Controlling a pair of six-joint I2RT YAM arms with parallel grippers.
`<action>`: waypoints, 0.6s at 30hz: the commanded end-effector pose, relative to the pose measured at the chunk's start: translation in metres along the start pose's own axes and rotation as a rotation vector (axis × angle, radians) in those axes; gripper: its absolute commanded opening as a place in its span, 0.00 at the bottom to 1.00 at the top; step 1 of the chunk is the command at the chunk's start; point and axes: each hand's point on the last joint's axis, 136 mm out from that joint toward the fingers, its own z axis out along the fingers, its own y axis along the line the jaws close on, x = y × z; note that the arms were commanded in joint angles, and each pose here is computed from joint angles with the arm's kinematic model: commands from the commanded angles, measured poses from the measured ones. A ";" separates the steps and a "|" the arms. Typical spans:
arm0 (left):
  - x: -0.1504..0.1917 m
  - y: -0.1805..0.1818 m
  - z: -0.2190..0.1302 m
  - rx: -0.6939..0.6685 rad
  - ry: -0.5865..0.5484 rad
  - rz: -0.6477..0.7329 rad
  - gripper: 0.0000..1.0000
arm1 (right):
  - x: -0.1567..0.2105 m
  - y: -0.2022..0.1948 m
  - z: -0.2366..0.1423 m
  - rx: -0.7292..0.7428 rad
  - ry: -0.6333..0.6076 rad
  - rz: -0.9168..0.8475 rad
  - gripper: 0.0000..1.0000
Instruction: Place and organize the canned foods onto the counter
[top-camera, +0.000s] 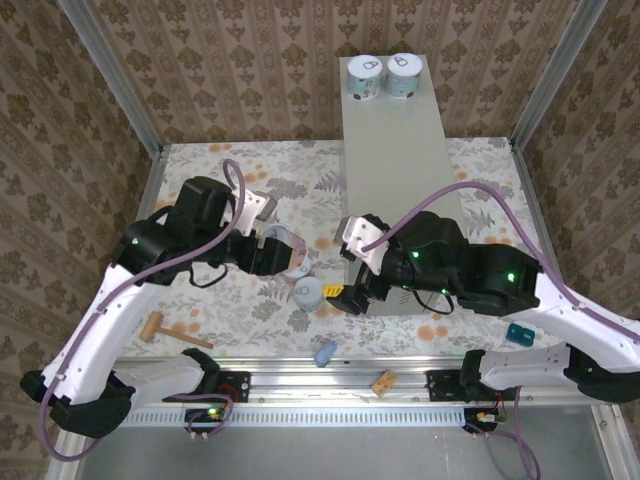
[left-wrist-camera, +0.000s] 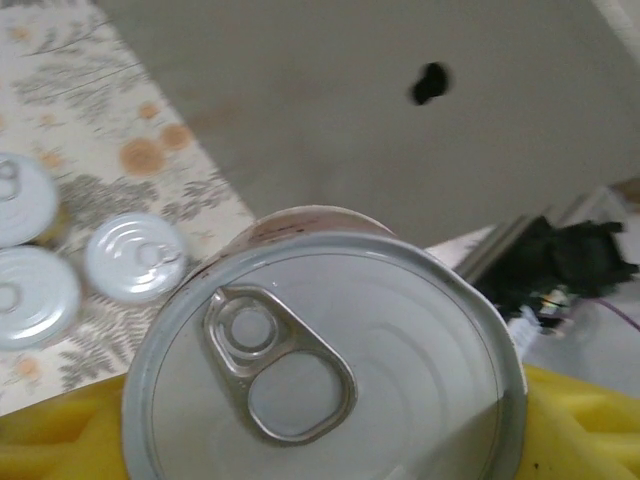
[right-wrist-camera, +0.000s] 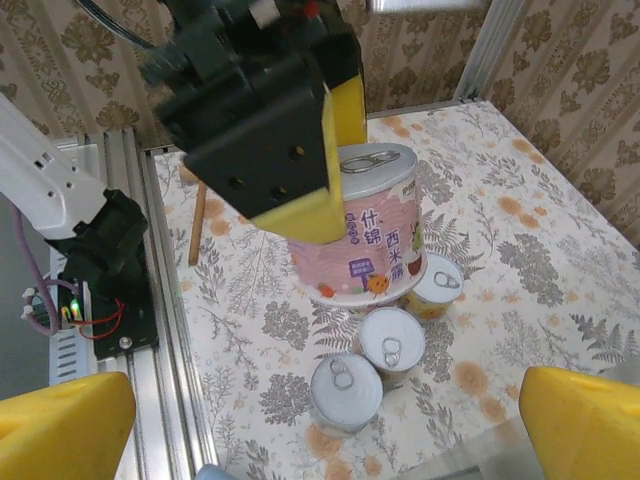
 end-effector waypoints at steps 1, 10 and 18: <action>-0.013 -0.038 -0.017 0.181 -0.046 0.079 0.59 | -0.007 0.005 0.014 -0.015 -0.032 -0.027 1.00; -0.029 -0.065 -0.032 0.301 -0.086 0.107 0.59 | -0.017 0.011 0.039 -0.040 -0.051 -0.037 1.00; -0.033 -0.071 -0.035 0.331 -0.095 0.113 0.59 | -0.025 0.002 0.065 0.021 -0.066 -0.018 1.00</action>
